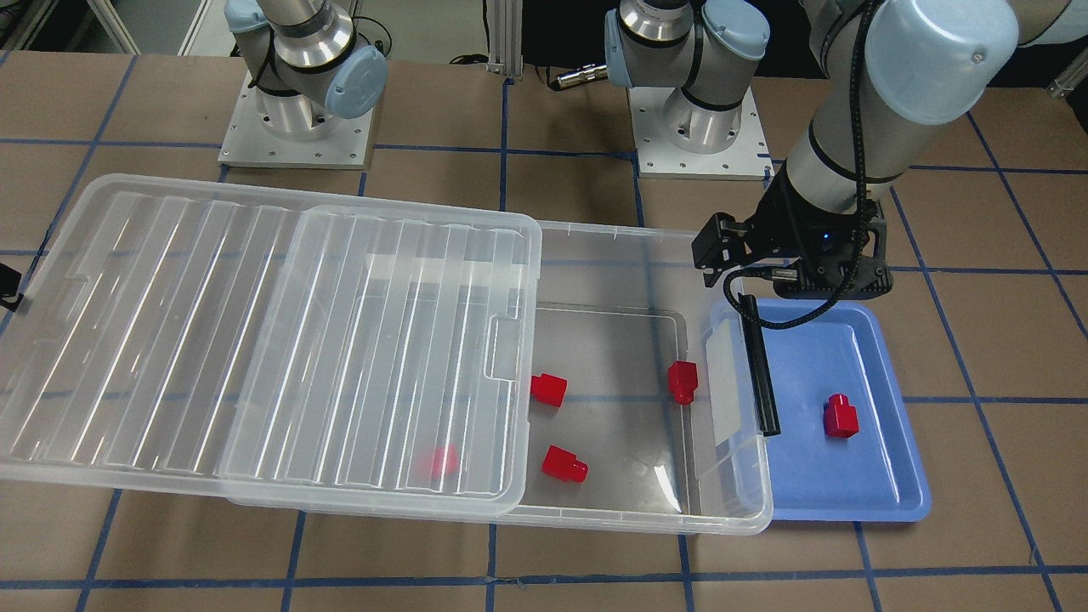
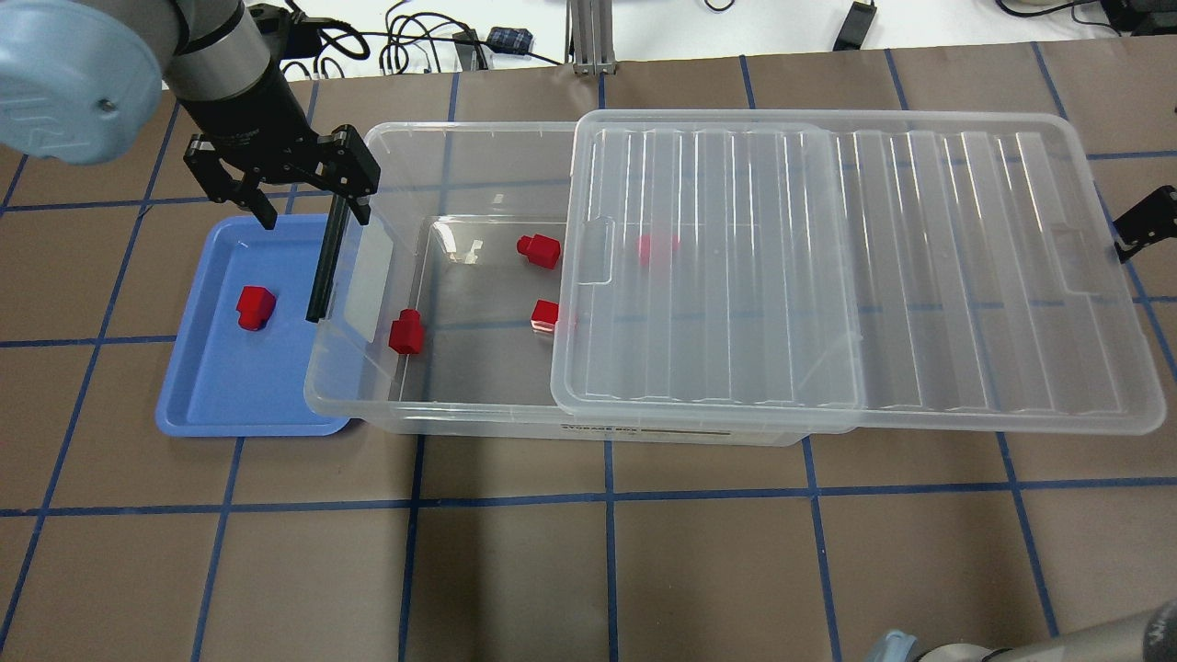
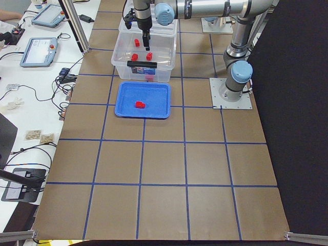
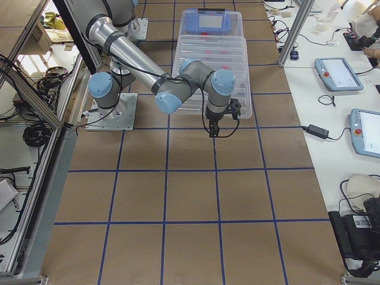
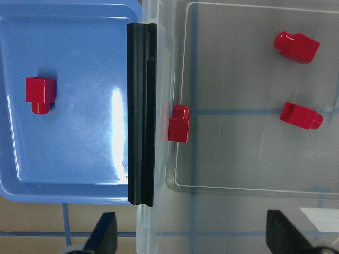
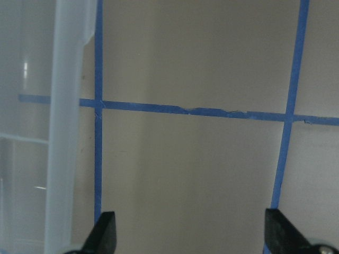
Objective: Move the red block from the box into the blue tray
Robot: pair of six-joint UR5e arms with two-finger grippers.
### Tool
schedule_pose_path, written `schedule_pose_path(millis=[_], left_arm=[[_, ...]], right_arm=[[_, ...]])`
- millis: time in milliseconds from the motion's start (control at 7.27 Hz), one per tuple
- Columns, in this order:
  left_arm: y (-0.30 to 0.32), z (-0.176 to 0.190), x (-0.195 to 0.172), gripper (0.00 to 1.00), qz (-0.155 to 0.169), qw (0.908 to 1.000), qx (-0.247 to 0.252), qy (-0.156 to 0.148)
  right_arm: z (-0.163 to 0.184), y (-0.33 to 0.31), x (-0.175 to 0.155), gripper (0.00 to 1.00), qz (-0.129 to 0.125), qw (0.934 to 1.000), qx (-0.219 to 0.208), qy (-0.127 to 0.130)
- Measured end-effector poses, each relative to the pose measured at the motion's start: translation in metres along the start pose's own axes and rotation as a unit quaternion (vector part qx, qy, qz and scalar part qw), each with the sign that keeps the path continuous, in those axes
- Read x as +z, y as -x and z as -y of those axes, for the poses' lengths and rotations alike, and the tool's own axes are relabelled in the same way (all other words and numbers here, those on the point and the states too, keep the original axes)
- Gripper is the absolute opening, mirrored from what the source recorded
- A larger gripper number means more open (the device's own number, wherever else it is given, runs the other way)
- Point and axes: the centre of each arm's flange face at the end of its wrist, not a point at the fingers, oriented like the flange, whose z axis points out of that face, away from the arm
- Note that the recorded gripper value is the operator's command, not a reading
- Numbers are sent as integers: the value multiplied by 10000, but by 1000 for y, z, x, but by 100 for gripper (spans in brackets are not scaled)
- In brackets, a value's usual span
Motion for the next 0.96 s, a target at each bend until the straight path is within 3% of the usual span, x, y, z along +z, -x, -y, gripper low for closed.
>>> schedule_pose_path(millis=[550,962], left_arm=[[1,1,2,100,50,10000,59,55],[2,-21,-18,100,168,9998,65,74]], right_arm=[[23,48,4,100,134,9998,-101,-56],[39,94,5,100,157,9998,-141,-59]])
